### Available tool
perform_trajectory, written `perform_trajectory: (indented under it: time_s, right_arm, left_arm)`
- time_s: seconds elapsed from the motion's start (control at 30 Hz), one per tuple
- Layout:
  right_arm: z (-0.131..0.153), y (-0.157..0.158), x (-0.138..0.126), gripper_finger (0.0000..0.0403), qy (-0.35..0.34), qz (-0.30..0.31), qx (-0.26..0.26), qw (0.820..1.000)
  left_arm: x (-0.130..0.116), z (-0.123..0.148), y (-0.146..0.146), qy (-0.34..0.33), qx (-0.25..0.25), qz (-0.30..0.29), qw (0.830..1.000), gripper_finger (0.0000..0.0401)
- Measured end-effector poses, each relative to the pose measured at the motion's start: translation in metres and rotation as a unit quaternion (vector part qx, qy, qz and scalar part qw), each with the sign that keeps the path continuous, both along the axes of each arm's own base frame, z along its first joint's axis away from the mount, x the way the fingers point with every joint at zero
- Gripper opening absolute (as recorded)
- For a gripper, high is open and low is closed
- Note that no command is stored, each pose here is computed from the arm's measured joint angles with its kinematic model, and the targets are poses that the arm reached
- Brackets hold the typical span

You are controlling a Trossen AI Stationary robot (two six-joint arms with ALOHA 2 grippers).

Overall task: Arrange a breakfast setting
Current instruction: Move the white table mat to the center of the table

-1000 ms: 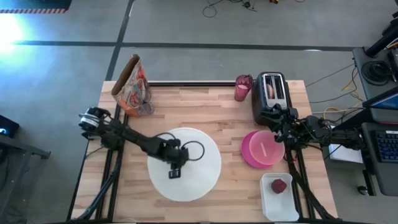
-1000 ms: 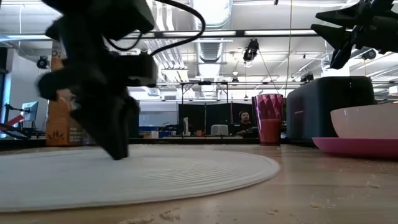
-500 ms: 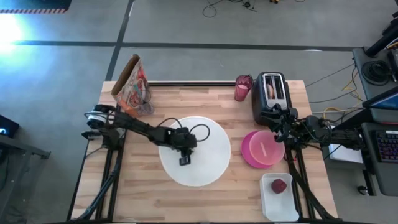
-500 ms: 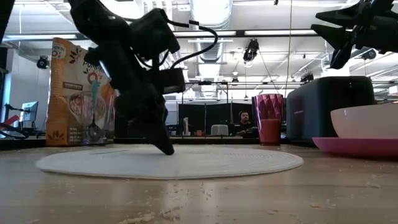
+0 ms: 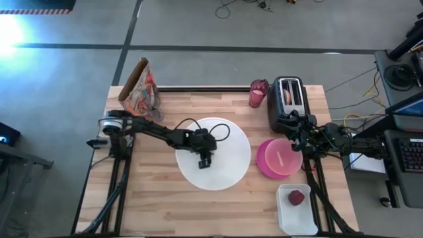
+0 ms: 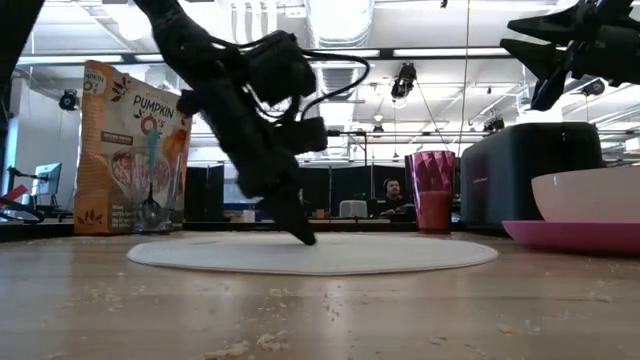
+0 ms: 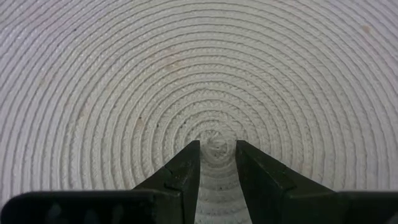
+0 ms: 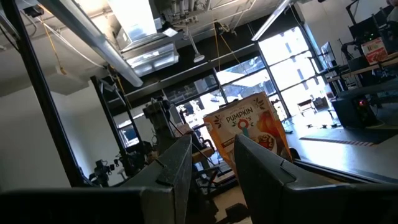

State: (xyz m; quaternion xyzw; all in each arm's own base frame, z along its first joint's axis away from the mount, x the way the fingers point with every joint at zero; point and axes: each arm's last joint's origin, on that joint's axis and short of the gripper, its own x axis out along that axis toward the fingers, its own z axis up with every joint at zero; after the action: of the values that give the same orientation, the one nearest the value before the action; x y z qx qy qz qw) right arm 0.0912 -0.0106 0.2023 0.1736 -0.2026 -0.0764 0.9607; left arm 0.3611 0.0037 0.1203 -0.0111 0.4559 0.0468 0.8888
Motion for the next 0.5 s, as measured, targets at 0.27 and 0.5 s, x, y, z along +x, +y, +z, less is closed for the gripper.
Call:
perform_trajectory:
  time_s: [0.27, 0.5]
  right_arm:
    - [0.000, 0.000, 0.000, 0.0111, 0.000, 0.000, 0.000, 1.000]
    - [0.000, 0.000, 0.000, 0.0112, 0.000, 0.000, 0.000, 1.000]
  left_arm:
    - [0.030, -0.005, -0.001, 0.004, -0.016, -0.017, 1.000, 0.0088]
    - [0.018, 0.003, -0.003, 0.040, -0.033, -0.021, 0.998, 0.0088]
